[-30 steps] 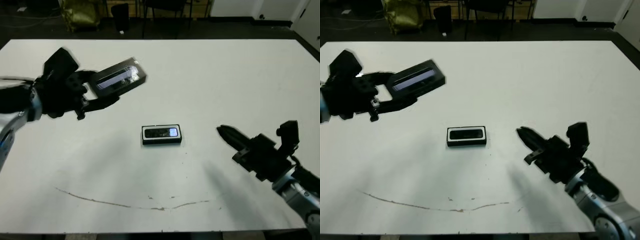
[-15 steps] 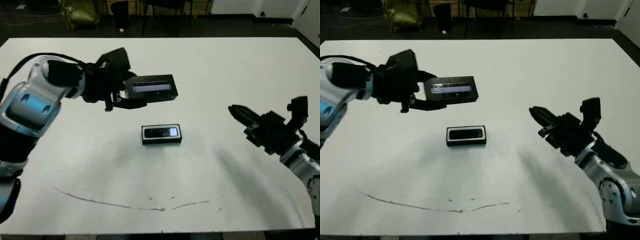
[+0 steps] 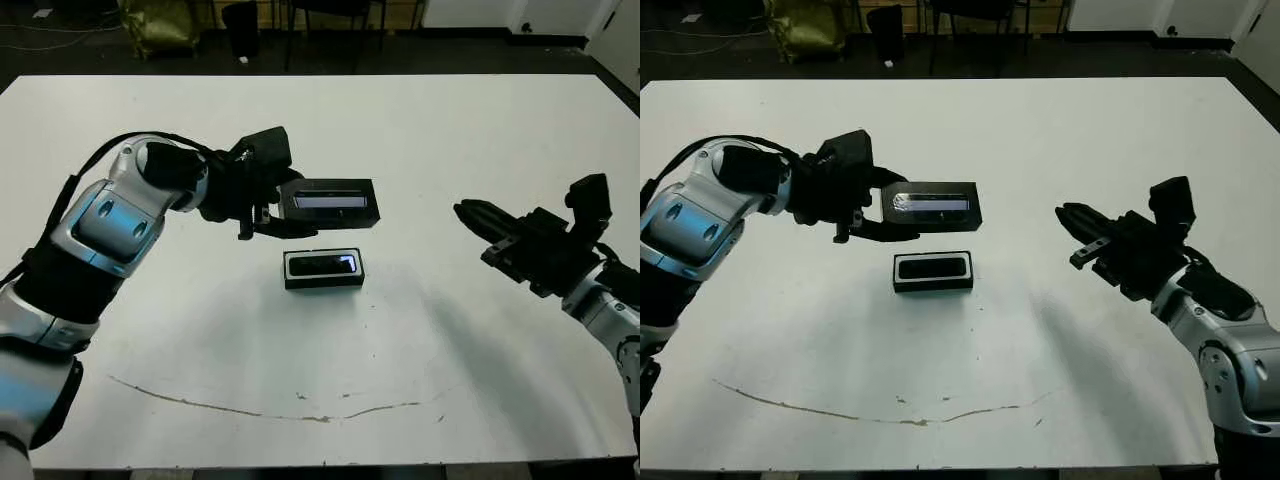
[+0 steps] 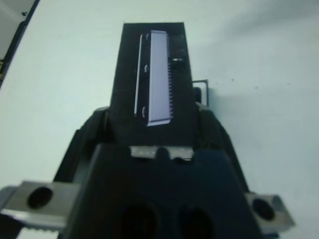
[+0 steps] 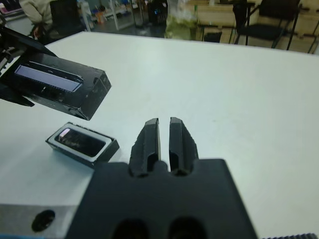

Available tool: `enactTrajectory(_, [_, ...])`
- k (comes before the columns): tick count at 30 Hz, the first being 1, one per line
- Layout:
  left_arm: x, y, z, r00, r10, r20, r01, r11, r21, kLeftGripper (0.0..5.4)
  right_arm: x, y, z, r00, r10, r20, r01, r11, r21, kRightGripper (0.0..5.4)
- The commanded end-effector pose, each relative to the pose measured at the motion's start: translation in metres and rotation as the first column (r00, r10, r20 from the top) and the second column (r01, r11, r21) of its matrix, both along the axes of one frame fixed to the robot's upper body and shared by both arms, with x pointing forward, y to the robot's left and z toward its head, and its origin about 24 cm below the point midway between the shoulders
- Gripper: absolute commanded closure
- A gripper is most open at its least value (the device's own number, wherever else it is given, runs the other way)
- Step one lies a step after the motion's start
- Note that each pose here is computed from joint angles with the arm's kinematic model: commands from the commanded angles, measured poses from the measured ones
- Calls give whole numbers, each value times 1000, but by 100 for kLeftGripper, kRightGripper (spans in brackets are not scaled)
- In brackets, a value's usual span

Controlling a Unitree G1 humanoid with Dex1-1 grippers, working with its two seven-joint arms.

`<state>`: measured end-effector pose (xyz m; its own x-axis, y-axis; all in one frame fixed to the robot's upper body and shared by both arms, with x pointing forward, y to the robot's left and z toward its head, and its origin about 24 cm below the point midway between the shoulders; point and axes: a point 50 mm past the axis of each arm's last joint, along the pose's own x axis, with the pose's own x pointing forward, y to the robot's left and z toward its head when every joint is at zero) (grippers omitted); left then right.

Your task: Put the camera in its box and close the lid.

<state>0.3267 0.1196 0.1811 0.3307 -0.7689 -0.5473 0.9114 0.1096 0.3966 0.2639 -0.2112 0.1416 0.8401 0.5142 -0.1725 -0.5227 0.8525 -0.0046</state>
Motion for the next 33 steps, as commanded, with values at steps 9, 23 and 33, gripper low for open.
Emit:
enactTrajectory(9, [0,-3,-26,997,-18,-72,22,998,66,298,4,10,-7,989,11,-149,19,980,197,540])
enactTrajectory(23, [-2,-2,-46,987,-34,-155,51,993,105,298,1,13,-7,988,-22,-153,52,980,192,540])
enactTrajectory(33, [-1,-7,-53,985,-41,-166,63,990,125,298,0,12,-11,988,-23,-151,50,982,180,540])
